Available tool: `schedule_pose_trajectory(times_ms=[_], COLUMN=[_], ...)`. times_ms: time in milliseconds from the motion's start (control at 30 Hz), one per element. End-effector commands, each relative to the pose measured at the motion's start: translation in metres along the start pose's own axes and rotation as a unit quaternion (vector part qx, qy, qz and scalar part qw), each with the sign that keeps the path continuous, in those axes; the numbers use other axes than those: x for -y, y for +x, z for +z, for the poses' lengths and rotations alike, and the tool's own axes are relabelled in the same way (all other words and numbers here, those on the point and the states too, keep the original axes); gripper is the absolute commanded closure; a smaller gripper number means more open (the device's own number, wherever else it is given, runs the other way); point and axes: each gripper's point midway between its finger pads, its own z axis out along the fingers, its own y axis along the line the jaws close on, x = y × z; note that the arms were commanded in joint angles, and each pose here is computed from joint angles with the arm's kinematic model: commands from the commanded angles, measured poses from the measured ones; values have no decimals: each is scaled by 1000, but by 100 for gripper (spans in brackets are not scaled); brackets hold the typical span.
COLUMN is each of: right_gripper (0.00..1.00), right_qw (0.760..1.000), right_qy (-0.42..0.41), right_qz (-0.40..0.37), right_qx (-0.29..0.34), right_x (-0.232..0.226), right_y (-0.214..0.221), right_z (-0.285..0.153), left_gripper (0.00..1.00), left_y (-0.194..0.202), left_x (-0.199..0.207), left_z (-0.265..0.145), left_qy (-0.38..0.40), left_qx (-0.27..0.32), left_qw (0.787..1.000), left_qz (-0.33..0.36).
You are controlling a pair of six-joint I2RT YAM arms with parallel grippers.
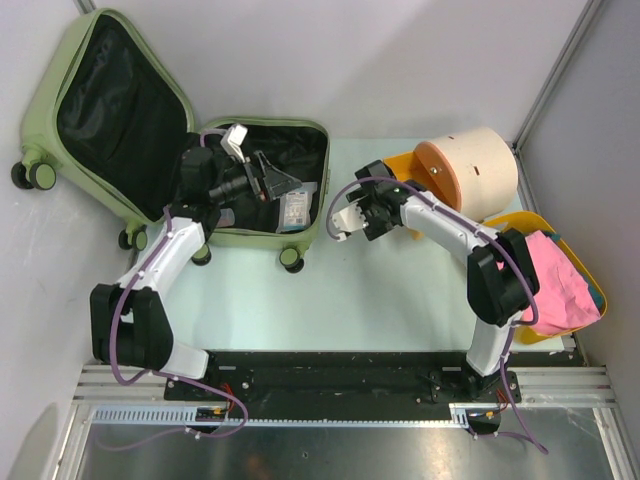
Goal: Open, take out, and arrange the luggage
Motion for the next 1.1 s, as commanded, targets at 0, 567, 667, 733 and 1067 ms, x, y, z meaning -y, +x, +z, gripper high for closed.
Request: schedule_pose_trajectory(times_ms=[0,567,667,733,1067], right_gripper=[15,9,8,9,10], right_qw=[997,889,834,799,763], right_qy=[54,121,97,72,36], right_qz=[36,362,454,503,562], right_qx=[29,253,298,322,318], right_x=[29,109,120,119,103], right_y=[-14,-61,-63,-65,-61], right_z=[-21,-99,-114,-119,-116], left_gripper=[0,5,9,9,9], left_y=[-22,11,24,39,51], left_x=[-6,-119,-134,-144,-169], left_z=[-16,-19,-3,11,25], left_qy=[-31,-181,-174,-171,-177], left_qx=[33,-58,-82,-104,-156], left_qw=[999,980,980,979,966], left_qz=[22,64,49,45,104])
